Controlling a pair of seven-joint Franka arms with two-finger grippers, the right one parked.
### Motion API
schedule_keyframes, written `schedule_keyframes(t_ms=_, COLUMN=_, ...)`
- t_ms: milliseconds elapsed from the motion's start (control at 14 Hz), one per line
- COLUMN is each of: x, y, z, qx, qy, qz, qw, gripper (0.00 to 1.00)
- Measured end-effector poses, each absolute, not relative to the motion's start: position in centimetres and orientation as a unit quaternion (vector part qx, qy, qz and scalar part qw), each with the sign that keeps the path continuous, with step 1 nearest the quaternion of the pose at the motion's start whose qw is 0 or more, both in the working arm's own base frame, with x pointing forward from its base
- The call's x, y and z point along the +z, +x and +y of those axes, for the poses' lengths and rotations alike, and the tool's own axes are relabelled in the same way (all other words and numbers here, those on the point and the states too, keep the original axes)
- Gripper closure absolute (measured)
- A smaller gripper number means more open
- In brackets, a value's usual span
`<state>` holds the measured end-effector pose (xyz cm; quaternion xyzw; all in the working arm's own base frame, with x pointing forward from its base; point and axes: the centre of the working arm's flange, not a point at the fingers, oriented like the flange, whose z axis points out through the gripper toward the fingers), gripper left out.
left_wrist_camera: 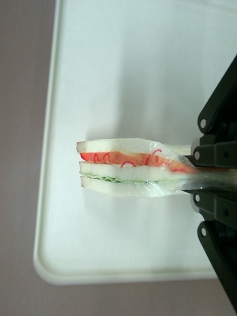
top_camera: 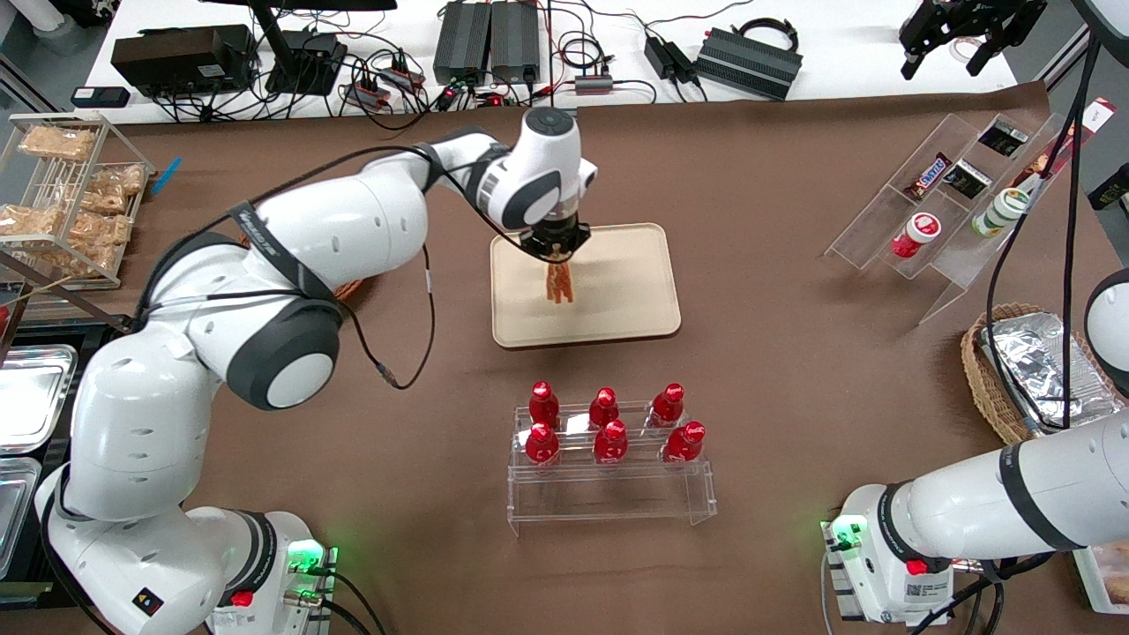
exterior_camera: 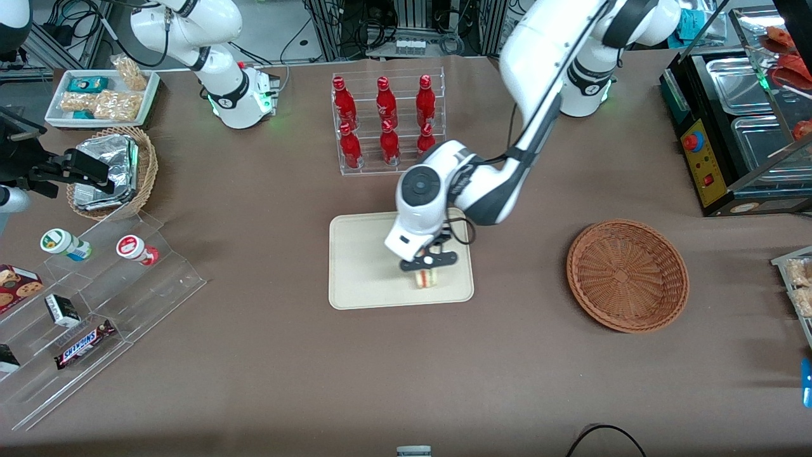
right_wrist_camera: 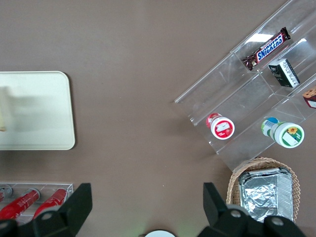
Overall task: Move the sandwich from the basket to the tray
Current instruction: 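Lift the sandwich and carry it over the cream tray, then lower the sandwich onto the tray and open the left gripper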
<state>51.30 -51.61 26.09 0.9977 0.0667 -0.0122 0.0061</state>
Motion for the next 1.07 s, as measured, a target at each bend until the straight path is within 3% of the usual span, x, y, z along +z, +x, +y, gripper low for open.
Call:
schedule_keyframes(t_ms=643, x=23.9, y=50.5, z=-53.7, qx=-0.007, qy=0.998, qz=0.059, qw=0.010, gripper=0.85)
schedule_keyframes(t_ms=1071, x=27.1, y=51.1, z=-54.3, qx=0.008, qy=0.998, qz=0.059, qw=0.026, gripper=0.28)
